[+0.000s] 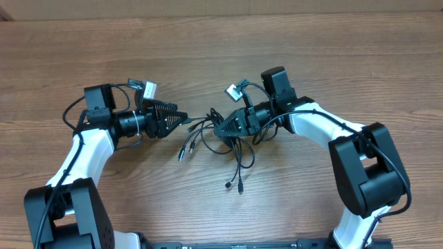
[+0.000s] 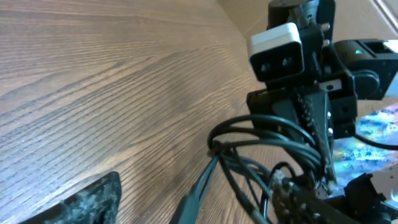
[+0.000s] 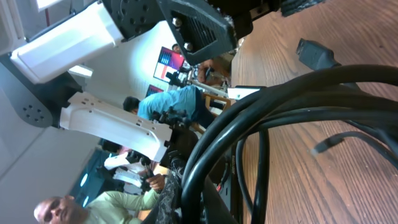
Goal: Untangle cables
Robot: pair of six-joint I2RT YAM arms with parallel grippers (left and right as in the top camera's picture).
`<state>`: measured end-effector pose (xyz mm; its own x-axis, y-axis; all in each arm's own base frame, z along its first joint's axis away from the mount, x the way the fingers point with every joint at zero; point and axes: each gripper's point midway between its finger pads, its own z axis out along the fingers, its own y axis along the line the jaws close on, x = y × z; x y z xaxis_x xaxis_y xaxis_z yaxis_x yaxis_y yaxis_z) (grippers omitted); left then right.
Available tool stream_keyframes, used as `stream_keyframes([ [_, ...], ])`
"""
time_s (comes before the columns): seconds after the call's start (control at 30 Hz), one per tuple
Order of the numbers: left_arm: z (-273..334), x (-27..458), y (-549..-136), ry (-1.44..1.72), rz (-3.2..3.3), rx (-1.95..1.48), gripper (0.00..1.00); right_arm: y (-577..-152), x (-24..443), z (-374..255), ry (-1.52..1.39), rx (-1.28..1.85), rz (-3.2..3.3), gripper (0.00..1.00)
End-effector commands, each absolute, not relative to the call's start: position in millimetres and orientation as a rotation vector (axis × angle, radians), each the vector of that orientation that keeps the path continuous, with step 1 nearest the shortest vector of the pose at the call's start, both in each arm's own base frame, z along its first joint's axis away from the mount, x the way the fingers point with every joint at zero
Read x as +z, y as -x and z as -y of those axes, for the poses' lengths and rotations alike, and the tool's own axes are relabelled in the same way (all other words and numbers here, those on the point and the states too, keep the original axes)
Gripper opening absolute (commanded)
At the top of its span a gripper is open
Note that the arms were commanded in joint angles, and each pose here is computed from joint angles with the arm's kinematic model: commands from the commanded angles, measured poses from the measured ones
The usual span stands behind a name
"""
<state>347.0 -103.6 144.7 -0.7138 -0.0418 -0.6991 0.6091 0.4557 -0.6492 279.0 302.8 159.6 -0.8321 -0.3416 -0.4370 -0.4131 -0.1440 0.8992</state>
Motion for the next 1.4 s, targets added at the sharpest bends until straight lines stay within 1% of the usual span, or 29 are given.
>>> stream_keyframes([
  [0.0, 116.9, 161.7, -338.8, -0.604, -1.922, -1.351, 0.8, -265.7, 176.6, -306.2, 1.001, 2.183, -1.907, 0.04],
  [0.1, 121.9, 163.7, -331.6, -0.661, -1.881, -1.365, 0.79, -265.6, 177.0, -306.8, 1.008, 2.18, -1.9, 0.04],
  [0.2, 125.8, 156.3, -330.0, -0.7, -1.889, -1.336, 0.72, -265.7, 177.0, -306.8, 1.01, 2.178, -1.899, 0.04],
  [0.3, 133.4, 147.9, -328.9, -0.711, -1.904, -1.364, 0.7, -265.9, 177.1, -306.7, 1.011, 2.177, -1.897, 0.04],
  [0.53, 138.3, 137.3, -333.5, -0.671, -1.927, -1.427, 0.59, -268.2, 177.9, -305.9, 1.017, 2.166, -1.883, 0.04],
  [0.6, 138.5, 137.6, -333.5, -0.667, -1.927, -1.433, 0.51, -271.0, 178.0, -303.6, 1.01, 2.159, -1.881, 0.04],
  [0.63, 138.7, 138.3, -333.2, -0.668, -1.923, -1.437, 0.45, -272.6, 178.1, -302.3, 1.002, 2.157, -1.884, 0.04],
  [0.67, 139.3, 140.6, -332.4, -0.672, -1.909, -1.45, 0.36, -275.9, 178.1, -299.4, 0.989, 2.153, -1.886, 0.04],
  [0.73, 139.4, 141.2, -332.5, -0.674, -1.905, -1.451, 0.3, -279.4, 178.1, -296.1, 0.975, 2.146, -1.888, 0.04],
  [0.87, 139.2, 142.2, -334.5, -0.672, -1.902, -1.447, 0.27, -281.6, 178.1, -294.1, 0.967, 2.142, -1.888, 0.04],
  [1.37, 135.2, 136.1, -342.5, -0.64, -1.951, -1.397, 0.27, -284.7, 174.6, -295.0, 0.954, 2.112, -1.911, 0.04],
])
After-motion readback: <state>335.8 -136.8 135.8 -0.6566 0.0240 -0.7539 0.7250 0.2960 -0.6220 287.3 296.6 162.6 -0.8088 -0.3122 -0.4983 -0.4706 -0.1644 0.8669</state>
